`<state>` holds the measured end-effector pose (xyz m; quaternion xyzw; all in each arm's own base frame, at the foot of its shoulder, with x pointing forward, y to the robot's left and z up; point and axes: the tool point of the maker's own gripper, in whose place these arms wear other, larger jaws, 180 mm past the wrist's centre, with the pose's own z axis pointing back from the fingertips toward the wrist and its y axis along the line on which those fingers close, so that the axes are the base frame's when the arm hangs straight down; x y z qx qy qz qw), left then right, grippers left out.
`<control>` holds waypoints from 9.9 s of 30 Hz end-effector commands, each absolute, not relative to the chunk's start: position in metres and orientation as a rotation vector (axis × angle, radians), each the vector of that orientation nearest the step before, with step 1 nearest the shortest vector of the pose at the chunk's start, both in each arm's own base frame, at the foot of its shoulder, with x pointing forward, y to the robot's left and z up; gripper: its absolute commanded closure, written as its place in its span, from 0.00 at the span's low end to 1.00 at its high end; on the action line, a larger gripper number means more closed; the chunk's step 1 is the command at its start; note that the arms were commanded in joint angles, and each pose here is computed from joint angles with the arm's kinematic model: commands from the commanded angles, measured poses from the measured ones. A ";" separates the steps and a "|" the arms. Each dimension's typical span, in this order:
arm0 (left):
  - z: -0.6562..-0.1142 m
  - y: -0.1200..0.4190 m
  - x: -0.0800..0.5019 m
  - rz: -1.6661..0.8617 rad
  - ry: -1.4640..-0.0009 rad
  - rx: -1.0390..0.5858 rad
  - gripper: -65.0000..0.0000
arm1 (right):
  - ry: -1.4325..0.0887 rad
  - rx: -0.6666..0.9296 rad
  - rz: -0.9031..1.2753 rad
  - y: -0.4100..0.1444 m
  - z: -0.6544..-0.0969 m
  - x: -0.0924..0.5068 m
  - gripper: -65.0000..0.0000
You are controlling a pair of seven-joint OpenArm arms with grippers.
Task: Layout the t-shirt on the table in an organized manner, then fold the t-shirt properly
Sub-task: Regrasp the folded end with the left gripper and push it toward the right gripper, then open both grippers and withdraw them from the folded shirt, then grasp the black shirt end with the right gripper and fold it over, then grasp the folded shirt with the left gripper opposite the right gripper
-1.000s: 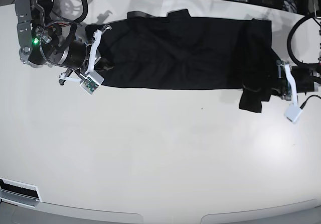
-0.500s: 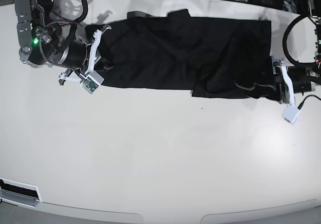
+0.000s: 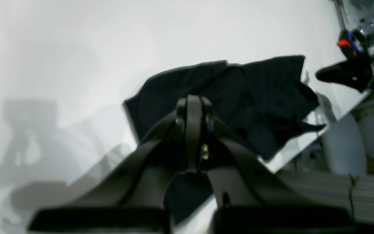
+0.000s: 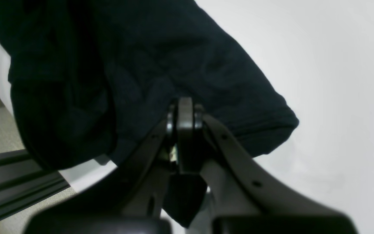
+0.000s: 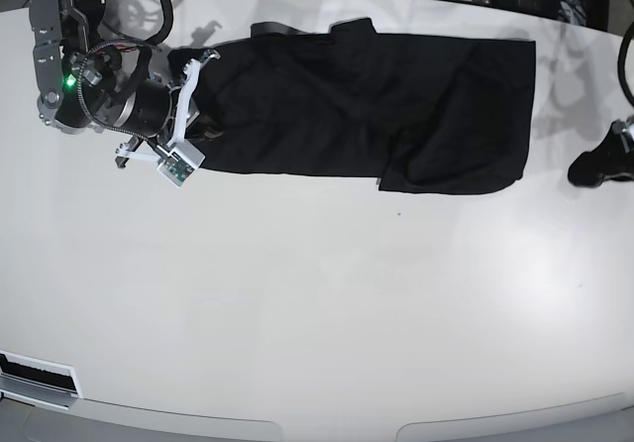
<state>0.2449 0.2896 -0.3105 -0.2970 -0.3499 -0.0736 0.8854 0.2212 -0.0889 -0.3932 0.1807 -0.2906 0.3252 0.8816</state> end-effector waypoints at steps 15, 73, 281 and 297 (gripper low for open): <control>-0.335 0.290 0.224 -0.046 -0.775 -0.595 0.24 | -0.650 0.387 0.682 -0.087 -0.383 0.229 1.00; -0.389 0.198 0.238 -0.107 -0.733 -0.659 0.80 | -0.647 0.386 0.683 -0.087 -0.383 0.228 1.00; -0.434 -0.001 0.220 -1.142 -0.470 -0.570 1.00 | -0.457 0.121 1.005 -0.111 -0.397 0.311 1.00; -0.350 -0.018 0.246 -1.054 -0.561 -0.807 1.00 | -0.542 0.058 0.948 -0.128 -0.405 0.312 1.00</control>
